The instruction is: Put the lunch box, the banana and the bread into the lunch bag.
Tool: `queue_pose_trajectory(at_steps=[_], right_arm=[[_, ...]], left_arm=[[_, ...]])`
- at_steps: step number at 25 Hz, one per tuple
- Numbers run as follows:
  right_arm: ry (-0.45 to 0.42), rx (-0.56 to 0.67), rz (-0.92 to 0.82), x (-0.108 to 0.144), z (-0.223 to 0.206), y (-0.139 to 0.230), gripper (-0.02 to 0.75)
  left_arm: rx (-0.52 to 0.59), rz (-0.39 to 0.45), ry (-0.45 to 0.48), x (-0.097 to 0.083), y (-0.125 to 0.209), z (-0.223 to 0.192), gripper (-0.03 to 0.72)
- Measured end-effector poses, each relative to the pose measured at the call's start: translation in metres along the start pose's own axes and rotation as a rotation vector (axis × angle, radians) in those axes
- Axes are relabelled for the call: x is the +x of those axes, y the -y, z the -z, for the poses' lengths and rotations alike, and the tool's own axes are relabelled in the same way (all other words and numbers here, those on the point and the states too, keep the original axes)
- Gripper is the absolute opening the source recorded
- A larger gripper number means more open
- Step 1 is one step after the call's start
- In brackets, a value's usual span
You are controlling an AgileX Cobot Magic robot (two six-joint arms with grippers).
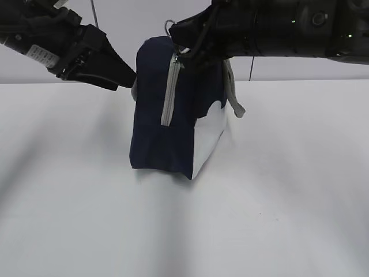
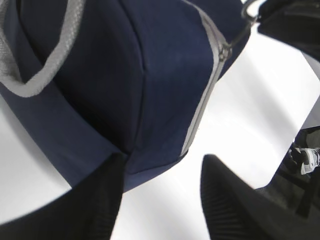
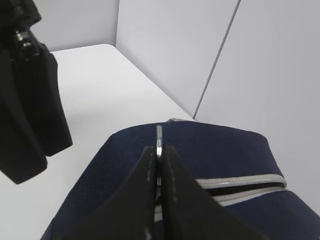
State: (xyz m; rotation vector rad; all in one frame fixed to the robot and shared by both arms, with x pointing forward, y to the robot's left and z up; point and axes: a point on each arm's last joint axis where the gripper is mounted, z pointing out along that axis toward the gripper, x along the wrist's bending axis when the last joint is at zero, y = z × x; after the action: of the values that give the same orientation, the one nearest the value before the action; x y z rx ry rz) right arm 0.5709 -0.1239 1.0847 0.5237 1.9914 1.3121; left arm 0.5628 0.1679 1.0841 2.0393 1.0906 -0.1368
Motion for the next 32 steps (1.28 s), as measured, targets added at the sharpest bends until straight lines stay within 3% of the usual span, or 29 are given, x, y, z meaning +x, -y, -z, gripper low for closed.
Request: queue_pose_trajectory(at_steps=[18,32], right_arm=[[0.051,0.04,-0.025,-0.005,0.0,0.003,-0.016],[0.048,0.038,-0.032,-0.005,0.0,0.003,-0.016]], left_arm=[[-0.059,-0.004,0.112,0.014,-0.004,-0.03,0.361],[-0.101,-0.01,0.103,0.018,-0.008,-0.034,0.299]])
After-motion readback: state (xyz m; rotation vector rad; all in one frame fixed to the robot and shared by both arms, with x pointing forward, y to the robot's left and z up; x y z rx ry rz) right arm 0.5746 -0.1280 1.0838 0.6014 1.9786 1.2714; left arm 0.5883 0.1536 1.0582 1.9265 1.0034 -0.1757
